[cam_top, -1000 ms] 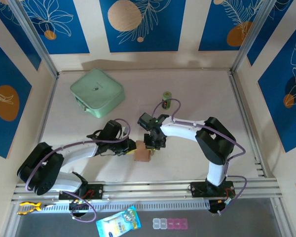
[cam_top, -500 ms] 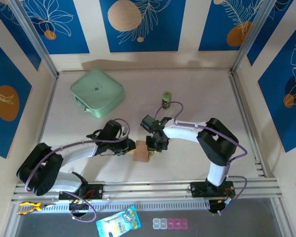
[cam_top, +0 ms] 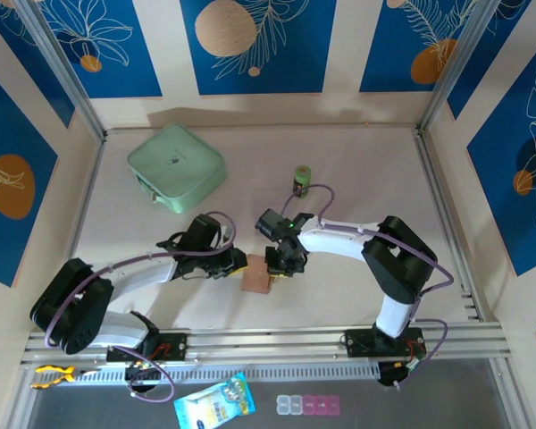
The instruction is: Take the credit cards out of the card holder
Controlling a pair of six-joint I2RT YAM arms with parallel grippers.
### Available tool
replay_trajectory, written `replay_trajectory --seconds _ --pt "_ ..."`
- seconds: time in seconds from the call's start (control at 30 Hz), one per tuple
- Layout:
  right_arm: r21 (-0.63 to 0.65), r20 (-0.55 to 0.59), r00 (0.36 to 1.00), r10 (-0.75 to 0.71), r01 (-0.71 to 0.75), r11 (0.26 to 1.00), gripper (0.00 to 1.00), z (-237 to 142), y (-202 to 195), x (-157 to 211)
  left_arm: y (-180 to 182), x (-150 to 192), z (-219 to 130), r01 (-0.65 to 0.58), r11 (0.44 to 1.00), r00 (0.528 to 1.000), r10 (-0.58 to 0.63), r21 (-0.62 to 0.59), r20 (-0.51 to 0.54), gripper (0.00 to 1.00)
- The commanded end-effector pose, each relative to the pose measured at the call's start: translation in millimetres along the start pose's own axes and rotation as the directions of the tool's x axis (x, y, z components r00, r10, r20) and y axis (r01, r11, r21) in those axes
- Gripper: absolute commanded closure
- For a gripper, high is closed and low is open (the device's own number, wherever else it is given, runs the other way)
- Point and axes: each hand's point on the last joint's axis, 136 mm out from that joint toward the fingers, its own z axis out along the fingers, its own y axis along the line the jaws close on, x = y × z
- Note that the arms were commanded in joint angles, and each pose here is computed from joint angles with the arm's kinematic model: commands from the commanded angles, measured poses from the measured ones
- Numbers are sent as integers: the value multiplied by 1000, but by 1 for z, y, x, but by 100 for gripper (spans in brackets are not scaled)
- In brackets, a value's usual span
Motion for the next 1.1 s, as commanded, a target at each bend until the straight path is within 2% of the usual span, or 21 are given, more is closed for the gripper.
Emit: replay_trajectory --seconds 0.0,0.33,0.77,1.07 --pt "2 -26 1000 10 -10 1000 85 -4 -2 10 -1 -8 0 -11 1000 1000 11 -10 18 80" --pt "-1 -2 1000 -1 1 1000 91 -15 -5 4 -6 -12 -1 -17 1000 1000 17 4 26 80" --pt "-16 73 995 -73 74 997 92 -60 -19 -9 -10 -19 -12 -62 998 996 64 -34 66 79" --pt "-45 109 986 -124 130 991 93 -86 -7 -12 -19 -24 -26 -90 995 989 94 -35 117 78"
